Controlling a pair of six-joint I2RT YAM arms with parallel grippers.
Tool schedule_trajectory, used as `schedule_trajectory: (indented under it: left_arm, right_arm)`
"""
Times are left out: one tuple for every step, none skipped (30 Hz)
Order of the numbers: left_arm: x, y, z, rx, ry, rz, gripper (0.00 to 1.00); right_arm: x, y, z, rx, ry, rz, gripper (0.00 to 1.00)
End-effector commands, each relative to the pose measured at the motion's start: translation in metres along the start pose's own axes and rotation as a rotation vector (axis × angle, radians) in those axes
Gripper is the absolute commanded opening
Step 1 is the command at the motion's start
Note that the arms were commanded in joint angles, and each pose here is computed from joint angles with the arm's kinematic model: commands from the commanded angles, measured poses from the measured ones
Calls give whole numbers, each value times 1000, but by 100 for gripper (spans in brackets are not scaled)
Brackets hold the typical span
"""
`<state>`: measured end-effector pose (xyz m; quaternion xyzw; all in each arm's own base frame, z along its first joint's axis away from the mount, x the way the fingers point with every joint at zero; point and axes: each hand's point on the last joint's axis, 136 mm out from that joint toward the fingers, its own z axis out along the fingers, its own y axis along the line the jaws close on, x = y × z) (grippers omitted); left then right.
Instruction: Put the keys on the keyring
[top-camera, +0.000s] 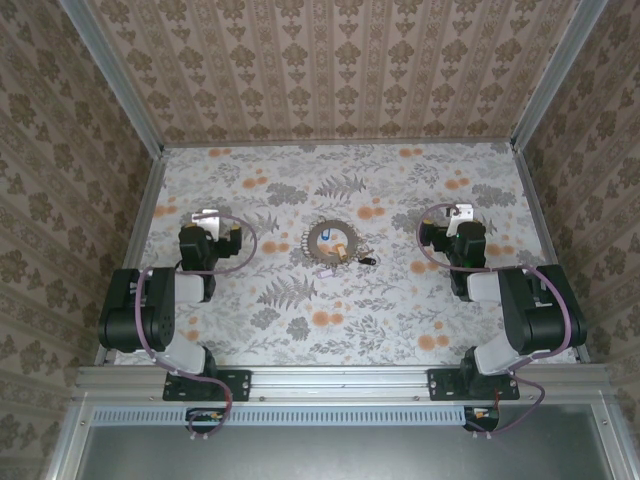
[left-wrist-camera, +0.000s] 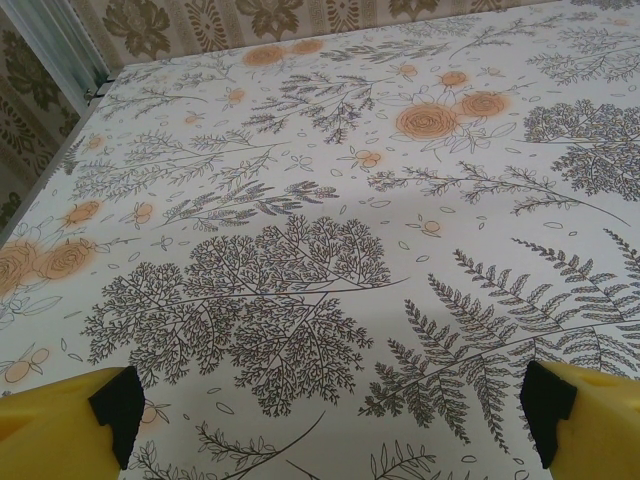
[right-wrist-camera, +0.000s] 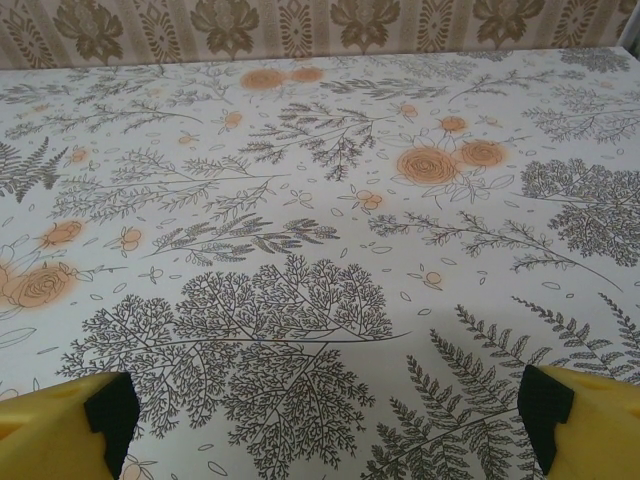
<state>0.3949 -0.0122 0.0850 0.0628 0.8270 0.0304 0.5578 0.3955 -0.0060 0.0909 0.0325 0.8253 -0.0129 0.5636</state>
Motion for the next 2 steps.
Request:
schedule_trajectory:
  left_arm:
    - [-9, 4, 1, -8, -21, -22, 100]
    - [-9, 5, 1, -9, -21, -22, 100]
  right_arm:
    - [-9, 0, 1, 9, -25, -13, 100]
    - [-9, 0, 1, 16, -26, -14, 100]
